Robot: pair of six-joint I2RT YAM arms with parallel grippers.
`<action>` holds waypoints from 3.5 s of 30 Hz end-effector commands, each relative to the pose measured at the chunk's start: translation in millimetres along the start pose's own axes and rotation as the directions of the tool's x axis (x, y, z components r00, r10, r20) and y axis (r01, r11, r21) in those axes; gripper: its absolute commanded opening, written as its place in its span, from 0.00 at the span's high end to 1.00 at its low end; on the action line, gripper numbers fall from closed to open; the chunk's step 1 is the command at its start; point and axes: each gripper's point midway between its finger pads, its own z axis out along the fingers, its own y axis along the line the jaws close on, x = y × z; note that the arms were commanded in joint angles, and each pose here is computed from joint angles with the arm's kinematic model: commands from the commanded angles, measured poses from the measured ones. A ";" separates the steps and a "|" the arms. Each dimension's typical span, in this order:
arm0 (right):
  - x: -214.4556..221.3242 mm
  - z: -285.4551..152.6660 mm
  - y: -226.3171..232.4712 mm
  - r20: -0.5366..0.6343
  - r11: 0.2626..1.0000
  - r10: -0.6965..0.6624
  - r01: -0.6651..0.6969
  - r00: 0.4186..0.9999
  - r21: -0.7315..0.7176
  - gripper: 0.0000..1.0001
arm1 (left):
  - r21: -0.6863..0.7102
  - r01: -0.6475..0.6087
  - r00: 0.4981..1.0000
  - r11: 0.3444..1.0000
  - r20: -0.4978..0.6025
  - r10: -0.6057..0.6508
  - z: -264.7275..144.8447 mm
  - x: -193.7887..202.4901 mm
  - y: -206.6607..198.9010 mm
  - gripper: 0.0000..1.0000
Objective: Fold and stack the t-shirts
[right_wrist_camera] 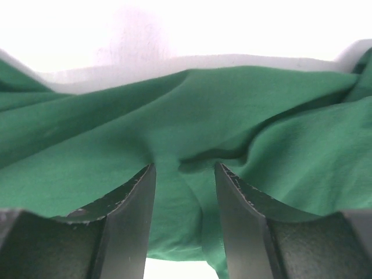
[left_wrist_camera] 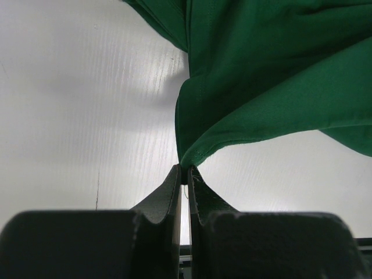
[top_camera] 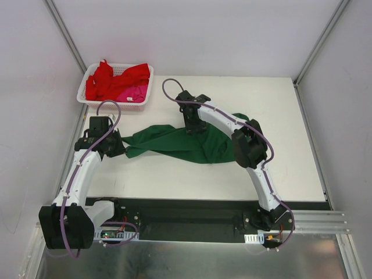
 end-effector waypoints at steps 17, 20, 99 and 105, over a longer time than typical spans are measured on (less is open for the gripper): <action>8.2 3.6 -11.9 -0.018 0.997 -0.005 0.007 1.000 0.070 0.63 | -0.009 -0.004 0.999 1.000 0.036 0.004 -2.6 -16.0 -0.6 1.00; 4.7 5.1 -13.8 -0.007 0.997 -0.017 0.017 1.000 0.080 0.66 | -0.009 -0.005 0.999 1.000 0.037 0.006 -3.2 -16.3 -0.7 1.00; -46.5 -703.8 -270.5 0.914 0.972 0.227 0.014 -0.335 -0.236 0.99 | 0.224 -0.244 0.338 0.943 0.932 -0.134 -437.9 -253.9 -139.0 1.00; -44.9 -698.3 -273.9 0.925 0.975 0.207 -0.011 -0.318 -0.222 0.99 | 0.180 -0.185 0.398 0.966 0.913 -0.094 -407.7 -253.2 -123.9 1.00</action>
